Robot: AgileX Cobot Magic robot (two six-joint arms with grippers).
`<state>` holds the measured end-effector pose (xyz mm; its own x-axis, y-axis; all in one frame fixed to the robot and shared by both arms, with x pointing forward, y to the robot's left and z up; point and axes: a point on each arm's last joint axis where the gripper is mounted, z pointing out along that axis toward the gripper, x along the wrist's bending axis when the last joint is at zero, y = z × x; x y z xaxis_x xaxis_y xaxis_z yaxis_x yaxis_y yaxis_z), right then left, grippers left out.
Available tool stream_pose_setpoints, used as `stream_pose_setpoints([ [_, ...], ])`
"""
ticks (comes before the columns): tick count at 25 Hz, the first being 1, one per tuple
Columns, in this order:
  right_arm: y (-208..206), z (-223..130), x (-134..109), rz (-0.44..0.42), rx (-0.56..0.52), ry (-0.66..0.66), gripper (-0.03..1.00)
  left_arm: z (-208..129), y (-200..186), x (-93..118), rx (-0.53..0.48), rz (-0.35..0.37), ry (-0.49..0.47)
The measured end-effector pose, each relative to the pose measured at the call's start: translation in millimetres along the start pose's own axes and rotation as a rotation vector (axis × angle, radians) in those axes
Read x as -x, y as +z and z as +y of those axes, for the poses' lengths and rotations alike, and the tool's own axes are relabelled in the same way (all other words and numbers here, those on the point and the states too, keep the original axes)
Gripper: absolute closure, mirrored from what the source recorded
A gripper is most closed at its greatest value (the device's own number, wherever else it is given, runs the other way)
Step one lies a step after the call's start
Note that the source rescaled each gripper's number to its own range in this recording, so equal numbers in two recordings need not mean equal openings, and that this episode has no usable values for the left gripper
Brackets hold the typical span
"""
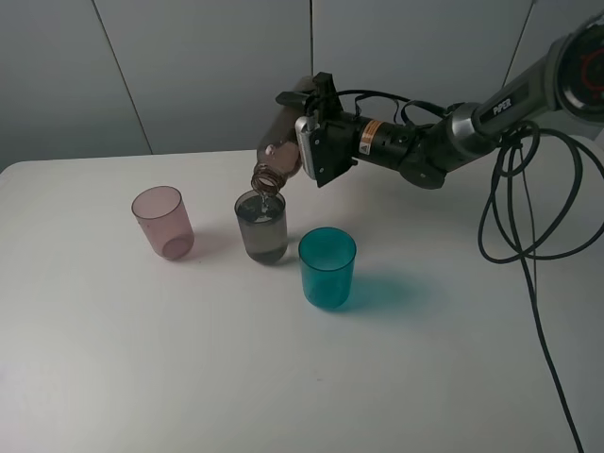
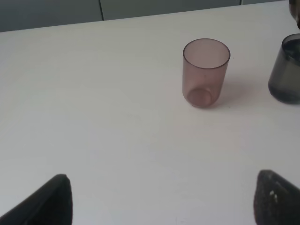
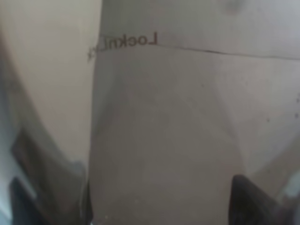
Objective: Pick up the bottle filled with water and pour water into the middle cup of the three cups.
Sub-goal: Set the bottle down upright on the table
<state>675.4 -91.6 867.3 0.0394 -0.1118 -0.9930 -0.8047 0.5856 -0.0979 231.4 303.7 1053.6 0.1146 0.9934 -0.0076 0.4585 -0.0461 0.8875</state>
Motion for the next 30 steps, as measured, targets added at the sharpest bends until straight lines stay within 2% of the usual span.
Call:
stream_pose_setpoints([
  [8, -2, 2, -4, 0.013, 0.001, 0.171, 0.96, 0, 0, 0, 0.0, 0.0, 0.0],
  [16, -3, 3, -3, 0.004, 0.006, 0.541, 0.96, 0, 0, 0, 0.0, 0.0, 0.0],
  [20, -3, 0, -2, -0.019, -0.022, 0.788, 0.96, 0, 0, 0, 0.0, 0.0, 0.0],
  [24, -3, -6, 0, -0.041, -0.077, 1.055, 0.96, 0, 0, 0, 0.0, 0.0, 0.0],
  [30, -8, -20, 23, 0.001, -0.278, 1.294, 0.96, 0, 0, 0, 0.0, 0.0, 0.0],
])
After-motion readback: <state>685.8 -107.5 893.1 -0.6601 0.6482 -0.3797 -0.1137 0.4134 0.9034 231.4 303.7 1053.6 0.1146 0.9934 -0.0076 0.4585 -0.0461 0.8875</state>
